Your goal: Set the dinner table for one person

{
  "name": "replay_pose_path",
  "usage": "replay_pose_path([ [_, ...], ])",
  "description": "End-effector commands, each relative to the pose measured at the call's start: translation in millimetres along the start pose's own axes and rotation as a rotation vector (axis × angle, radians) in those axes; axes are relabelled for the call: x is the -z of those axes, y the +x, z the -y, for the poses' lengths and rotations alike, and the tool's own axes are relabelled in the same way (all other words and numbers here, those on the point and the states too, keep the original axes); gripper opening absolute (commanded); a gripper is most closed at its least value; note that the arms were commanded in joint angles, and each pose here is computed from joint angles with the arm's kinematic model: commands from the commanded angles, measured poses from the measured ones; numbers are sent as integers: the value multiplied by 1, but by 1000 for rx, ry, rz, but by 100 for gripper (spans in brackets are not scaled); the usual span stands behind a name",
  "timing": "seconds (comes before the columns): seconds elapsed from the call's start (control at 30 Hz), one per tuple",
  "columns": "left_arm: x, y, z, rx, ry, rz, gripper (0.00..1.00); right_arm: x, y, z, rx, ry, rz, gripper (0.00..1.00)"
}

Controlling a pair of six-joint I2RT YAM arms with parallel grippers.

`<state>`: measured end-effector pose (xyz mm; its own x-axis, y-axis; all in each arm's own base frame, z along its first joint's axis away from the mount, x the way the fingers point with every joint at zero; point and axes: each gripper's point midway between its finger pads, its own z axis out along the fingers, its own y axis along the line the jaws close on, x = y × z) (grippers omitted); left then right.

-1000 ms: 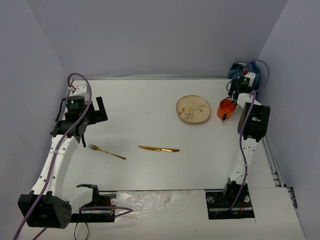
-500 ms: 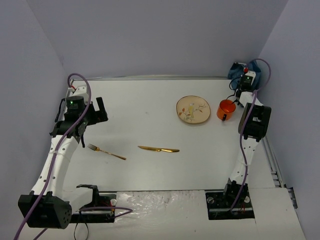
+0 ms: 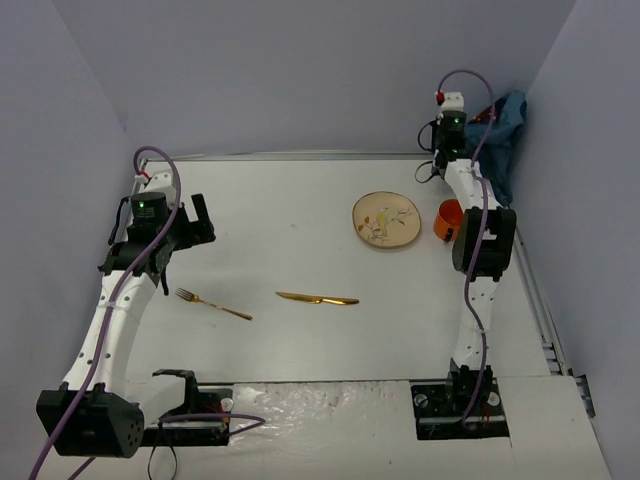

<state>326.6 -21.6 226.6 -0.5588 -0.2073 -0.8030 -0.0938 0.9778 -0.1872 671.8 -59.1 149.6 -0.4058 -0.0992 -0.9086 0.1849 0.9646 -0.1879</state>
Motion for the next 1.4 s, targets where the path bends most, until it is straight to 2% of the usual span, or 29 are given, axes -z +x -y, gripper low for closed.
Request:
replay_pose_path([
  [0.0, 12, -35, 7, 12, 26, 123, 97, 108, -219, -35, -24, -109, 509, 0],
  [0.07, 13, -35, 6, 11, 24, 126, 97, 146, -257, -79, -14, -208, 620, 0],
  [0.1, 14, -36, 6, 11, 22, 129, 97, 158, -267, -90, -1, -242, 654, 0],
  [0.2, 17, -36, 5, 11, 19, 134, 97, 225, -294, -165, 51, -442, 771, 0],
  [0.33, 21, -38, 4, 14, 13, 149, 97, 297, -297, -239, 79, -676, 850, 0],
  [0.47, 27, -41, -1, 27, -17, 169, 97, 355, -265, -306, 126, -920, 846, 0],
  [0.57, 37, -47, -7, 34, -51, 205, 97, 387, -226, -340, 160, -1057, 778, 0],
  [0.77, 47, -45, -13, 67, -90, 205, 97, 429, -73, -402, 183, -1286, 464, 0],
  [0.83, 49, -44, -16, 83, -106, 207, 97, 436, -41, -410, 184, -1296, 395, 0],
  [0.9, 48, -39, -20, 105, -130, 198, 97, 441, 25, -417, 208, -1303, 253, 0],
  [1.0, 44, -32, -25, 131, -157, 179, 97, 440, 79, -414, 219, -1281, 108, 2],
  [1.1, 34, -22, -25, 161, -160, 140, 97, 433, 115, -403, 242, -1221, -1, 3],
  [1.2, 23, -16, -24, 176, -158, 103, 97, 416, 135, -382, 210, -1087, -71, 6],
  [1.27, 16, -11, -23, 180, -159, 79, 97, 413, 136, -370, 197, -1049, -78, 15],
  [1.33, 4, -3, -23, 190, -163, 40, 97, 415, 141, -365, 211, -1051, -98, 32],
  [1.37, -1, 1, -23, 195, -162, 27, 97, 418, 139, -365, 216, -1066, -102, 38],
])
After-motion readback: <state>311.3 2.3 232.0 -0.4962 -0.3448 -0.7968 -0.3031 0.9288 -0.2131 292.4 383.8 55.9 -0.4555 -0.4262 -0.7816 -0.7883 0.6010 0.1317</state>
